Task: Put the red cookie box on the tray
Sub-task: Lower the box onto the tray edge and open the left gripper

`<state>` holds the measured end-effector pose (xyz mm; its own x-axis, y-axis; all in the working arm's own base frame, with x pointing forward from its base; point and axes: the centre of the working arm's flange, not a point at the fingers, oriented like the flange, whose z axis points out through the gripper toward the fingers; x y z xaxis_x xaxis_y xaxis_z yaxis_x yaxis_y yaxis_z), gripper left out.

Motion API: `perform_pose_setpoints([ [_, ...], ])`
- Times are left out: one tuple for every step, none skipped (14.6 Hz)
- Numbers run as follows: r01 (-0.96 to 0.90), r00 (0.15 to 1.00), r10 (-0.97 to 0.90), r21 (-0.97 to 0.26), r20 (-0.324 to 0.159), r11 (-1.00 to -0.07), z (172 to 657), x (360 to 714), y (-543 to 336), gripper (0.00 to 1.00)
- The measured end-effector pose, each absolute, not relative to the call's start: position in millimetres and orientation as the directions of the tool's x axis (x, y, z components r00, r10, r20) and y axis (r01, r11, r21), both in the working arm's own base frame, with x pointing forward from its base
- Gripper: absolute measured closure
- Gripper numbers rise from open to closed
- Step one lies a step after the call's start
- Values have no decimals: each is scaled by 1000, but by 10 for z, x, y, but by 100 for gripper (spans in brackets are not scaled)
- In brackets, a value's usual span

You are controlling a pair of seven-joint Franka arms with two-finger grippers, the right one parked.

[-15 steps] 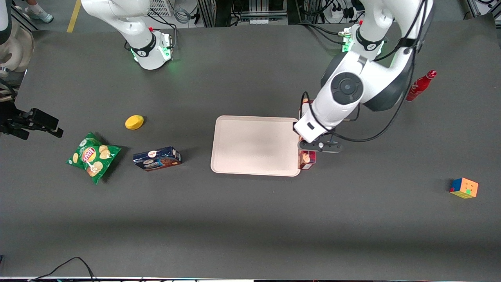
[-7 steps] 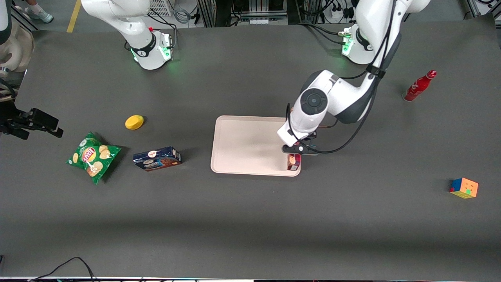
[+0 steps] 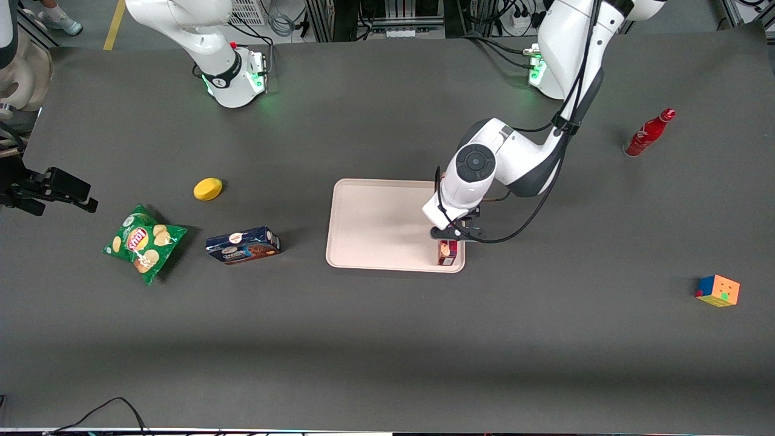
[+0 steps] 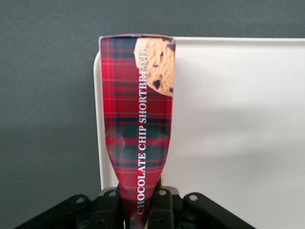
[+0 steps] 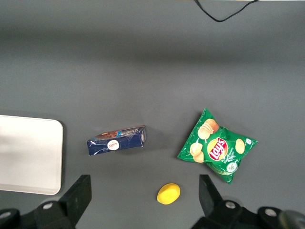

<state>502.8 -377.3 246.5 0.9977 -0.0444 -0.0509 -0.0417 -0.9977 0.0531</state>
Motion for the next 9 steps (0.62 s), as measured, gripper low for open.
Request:
perform_pose_setpoints([
  [-40,998,-43,52,-54,-998,2443,5024,-3770,80],
  [-39,997,-42,50,-57,-998,2422,5020,-3766,80],
  [-38,997,-41,49,-61,-998,2400,5017,-3762,80],
  [-37,997,-40,47,-64,-998,2378,5015,-3755,80],
  [-35,997,-38,45,-66,-998,2363,5013,-3747,80],
  [-34,997,-37,44,-67,-998,2355,5013,-3740,80],
  [-33,997,-36,43,-67,-999,2353,5016,-3734,79],
  [-32,997,-35,45,-64,-998,2354,5023,-3731,70],
  [-31,998,-34,48,-59,-998,2359,5031,-3731,61],
])
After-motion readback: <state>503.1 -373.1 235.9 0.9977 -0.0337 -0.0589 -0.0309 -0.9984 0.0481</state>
